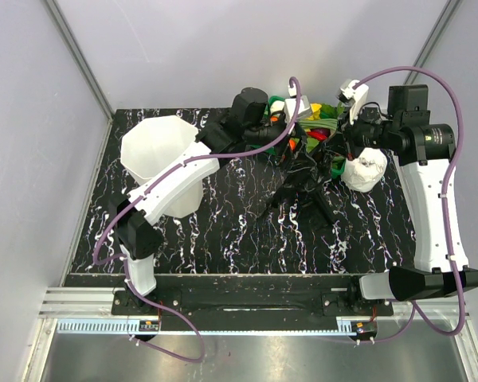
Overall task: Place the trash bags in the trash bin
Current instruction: Unfold the trash bag at the center of the board.
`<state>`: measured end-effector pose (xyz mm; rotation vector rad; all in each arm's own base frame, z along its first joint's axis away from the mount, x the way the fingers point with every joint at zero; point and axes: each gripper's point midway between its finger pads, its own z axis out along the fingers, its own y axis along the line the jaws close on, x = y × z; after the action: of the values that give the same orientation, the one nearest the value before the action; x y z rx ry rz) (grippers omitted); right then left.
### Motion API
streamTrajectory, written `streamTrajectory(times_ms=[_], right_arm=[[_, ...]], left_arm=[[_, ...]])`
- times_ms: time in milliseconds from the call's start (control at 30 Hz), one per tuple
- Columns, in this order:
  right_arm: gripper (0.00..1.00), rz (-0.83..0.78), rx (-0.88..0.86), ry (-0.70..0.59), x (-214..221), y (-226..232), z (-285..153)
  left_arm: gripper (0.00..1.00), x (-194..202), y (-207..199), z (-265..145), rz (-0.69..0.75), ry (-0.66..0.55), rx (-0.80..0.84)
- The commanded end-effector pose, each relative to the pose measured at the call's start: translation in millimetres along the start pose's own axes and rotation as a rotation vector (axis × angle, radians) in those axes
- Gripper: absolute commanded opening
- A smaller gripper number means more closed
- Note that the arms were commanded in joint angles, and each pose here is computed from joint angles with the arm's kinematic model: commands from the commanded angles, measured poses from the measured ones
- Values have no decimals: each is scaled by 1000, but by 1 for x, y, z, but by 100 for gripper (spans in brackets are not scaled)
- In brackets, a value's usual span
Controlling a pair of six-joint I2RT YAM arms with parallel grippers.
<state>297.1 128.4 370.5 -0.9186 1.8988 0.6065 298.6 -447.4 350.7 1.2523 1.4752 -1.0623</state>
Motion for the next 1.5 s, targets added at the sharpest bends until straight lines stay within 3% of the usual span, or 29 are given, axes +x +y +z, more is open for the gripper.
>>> streamTrajectory(times_ms=[0, 267, 467, 867, 1233, 1467], right_arm=[[0, -39, 25, -23, -6, -1, -5], [0, -35, 32, 4, 7, -4, 0], [0, -34, 21, -16, 2, 0, -2], [0, -29, 23, -43, -9, 2, -6], [0, -30, 21, -61, -14, 8, -12], [0, -36, 12, -75, -20, 14, -18]], left_arm=[[99, -34, -9, -7, 31, -87, 37], [99, -49, -12, -10, -2, -125, 58], [99, -39, 4, -2, 4, -106, -7], [82, 1, 11, 14, 32, -22, -45], [66, 5, 30, 17, 85, 0, -153], [61, 24, 43, 18, 121, 39, -203]])
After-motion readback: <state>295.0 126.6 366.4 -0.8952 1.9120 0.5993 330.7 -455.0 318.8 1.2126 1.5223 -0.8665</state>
